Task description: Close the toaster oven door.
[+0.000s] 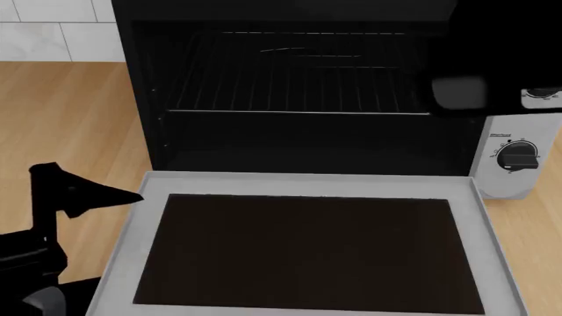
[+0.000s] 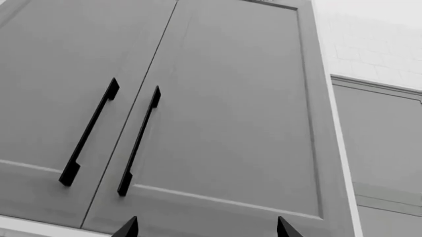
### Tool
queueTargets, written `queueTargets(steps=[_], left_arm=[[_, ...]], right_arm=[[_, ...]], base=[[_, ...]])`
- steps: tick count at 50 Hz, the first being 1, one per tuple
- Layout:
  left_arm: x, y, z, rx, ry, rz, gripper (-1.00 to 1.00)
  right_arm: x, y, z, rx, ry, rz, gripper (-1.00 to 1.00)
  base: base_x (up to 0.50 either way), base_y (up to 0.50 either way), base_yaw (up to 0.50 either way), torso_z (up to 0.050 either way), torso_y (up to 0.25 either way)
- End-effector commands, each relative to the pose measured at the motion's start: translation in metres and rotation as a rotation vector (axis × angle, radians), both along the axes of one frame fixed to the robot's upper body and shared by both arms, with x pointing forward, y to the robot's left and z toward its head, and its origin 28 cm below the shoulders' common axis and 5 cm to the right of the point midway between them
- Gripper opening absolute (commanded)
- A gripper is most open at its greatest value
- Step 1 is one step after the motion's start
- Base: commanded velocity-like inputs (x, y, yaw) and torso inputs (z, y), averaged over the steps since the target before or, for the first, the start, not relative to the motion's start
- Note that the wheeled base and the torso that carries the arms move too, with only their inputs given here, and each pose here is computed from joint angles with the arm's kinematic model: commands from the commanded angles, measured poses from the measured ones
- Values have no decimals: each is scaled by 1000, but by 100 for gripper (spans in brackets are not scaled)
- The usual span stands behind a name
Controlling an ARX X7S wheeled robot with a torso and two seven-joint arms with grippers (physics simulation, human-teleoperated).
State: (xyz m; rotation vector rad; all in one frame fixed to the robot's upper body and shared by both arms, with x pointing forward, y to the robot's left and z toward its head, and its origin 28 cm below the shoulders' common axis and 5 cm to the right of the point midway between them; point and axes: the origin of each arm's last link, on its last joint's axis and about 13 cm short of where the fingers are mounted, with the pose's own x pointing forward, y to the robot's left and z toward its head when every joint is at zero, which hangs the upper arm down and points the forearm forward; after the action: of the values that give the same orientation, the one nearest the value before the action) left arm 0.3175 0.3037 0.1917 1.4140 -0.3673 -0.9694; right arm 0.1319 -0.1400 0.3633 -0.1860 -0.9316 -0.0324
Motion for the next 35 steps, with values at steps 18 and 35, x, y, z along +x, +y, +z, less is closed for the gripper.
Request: queueTargets(steps=[18, 35], left_arm=[[0, -7, 11, -221, -21, 27, 100], [-2, -5, 24, -298, -50, 40, 100]], right_arm=[[-5, -1, 3, 3, -14, -6, 100], [-5, -2, 2, 7, -13, -5, 100]], base=[[0, -1, -1, 0, 1], [2, -4, -6, 0, 1]])
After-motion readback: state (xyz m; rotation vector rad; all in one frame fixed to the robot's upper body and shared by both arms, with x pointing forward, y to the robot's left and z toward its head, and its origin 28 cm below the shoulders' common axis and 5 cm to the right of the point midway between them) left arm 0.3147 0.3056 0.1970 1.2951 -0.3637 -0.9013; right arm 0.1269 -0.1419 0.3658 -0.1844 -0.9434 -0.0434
